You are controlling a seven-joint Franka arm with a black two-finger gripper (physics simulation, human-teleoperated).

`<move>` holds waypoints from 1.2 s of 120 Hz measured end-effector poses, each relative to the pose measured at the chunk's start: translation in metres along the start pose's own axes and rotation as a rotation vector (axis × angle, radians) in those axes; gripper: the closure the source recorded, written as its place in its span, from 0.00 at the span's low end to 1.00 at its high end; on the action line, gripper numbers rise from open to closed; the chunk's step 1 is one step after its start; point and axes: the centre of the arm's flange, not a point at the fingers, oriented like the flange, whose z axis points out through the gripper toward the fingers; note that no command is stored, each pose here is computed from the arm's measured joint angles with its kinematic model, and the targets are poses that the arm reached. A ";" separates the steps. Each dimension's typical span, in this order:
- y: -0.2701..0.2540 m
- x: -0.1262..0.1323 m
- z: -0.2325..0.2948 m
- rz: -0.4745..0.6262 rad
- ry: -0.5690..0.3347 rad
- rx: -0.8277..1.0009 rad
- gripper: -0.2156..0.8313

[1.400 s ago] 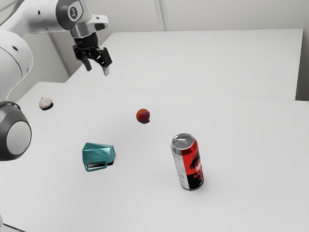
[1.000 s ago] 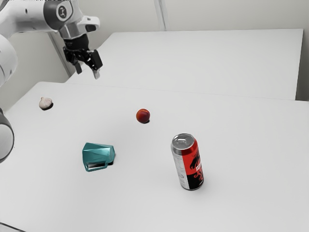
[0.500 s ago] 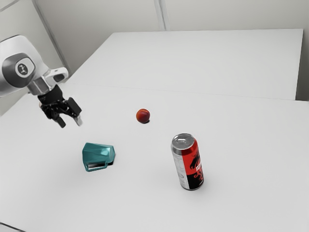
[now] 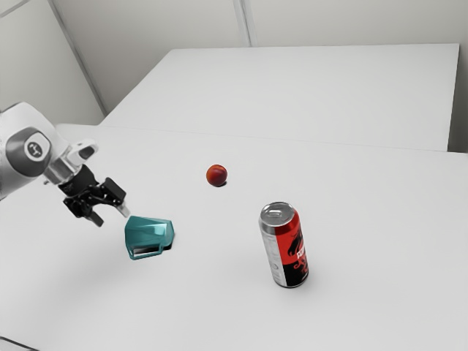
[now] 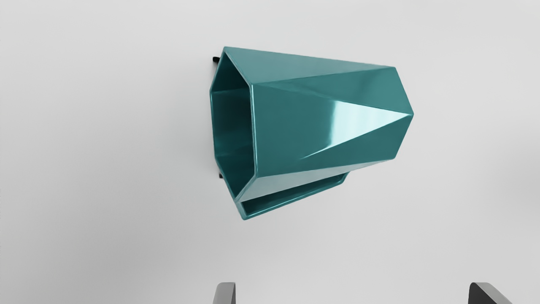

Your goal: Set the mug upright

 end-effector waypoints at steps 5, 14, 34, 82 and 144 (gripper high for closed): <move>-0.001 0.003 0.003 -0.003 0.011 0.011 0.21; -0.003 0.009 0.007 -0.005 0.033 0.029 0.21; -0.007 0.021 0.022 -0.021 0.065 0.052 0.21; -0.015 0.033 0.050 -0.080 0.106 -0.010 0.21; -0.036 0.026 0.065 -0.096 0.115 -0.073 0.21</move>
